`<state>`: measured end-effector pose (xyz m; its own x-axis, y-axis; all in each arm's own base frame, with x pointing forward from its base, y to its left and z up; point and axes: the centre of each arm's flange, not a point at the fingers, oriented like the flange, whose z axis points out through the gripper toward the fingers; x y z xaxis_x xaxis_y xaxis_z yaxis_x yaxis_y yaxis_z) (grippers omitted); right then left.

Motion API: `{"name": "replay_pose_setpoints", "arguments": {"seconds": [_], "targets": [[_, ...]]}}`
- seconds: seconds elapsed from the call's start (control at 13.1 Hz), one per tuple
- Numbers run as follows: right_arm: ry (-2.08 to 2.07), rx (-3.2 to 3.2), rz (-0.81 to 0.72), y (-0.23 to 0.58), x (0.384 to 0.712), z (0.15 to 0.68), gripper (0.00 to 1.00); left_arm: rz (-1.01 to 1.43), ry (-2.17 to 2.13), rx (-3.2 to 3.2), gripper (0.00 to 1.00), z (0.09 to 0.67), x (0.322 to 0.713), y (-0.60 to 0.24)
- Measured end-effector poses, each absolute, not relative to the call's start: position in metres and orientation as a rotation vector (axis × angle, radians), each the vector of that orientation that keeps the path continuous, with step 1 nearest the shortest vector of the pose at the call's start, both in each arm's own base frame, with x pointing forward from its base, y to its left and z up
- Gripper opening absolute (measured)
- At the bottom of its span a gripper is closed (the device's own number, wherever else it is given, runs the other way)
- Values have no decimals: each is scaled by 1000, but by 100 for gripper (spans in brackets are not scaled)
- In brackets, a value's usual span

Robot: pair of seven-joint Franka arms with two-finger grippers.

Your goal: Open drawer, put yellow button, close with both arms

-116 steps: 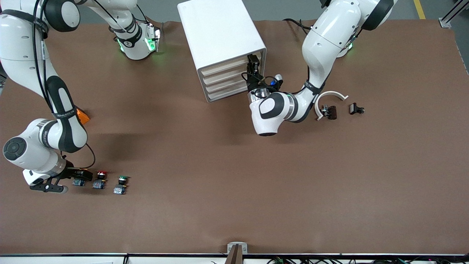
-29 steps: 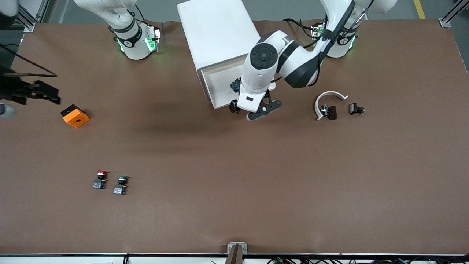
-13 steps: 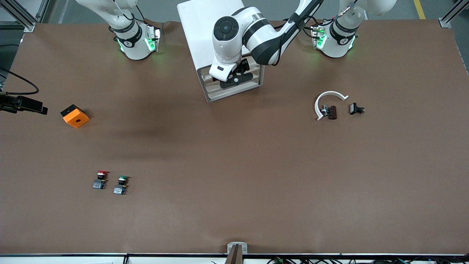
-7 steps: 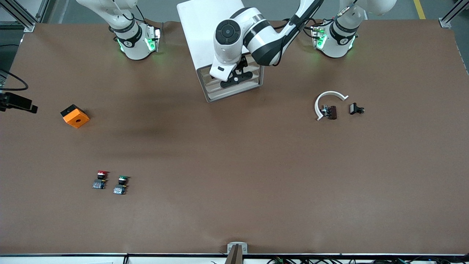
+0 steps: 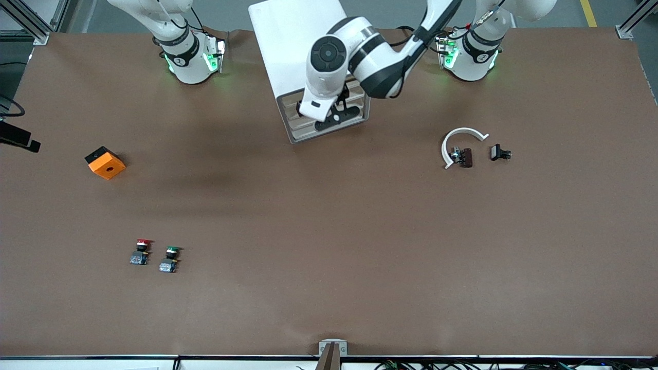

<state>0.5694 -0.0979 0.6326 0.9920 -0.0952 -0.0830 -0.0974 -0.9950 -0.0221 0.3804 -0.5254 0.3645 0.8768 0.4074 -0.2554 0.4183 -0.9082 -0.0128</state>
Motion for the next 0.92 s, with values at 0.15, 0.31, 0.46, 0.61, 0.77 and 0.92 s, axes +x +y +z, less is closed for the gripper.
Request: {"name": "replay_pose_setpoints", "arguments": {"seconds": [0.15,0.31,0.46,0.61,0.77,0.92], "targets": [[148,-3109,124,-96,562,641,100,-303,727,2982,100,378,425,-498],[151,-3109,122,-97,559,645,100,-241,780,2951,100,392,470,-463],[148,-3108,123,-96,554,649,100,-199,768,2929,100,407,504,-425],[126,-3111,99,-88,550,658,100,-162,716,2926,100,423,526,-391],[85,-3115,70,-73,546,669,100,-120,607,2948,100,436,539,-355],[40,-3116,63,-56,541,676,100,-82,444,2987,100,447,544,-313]]}}
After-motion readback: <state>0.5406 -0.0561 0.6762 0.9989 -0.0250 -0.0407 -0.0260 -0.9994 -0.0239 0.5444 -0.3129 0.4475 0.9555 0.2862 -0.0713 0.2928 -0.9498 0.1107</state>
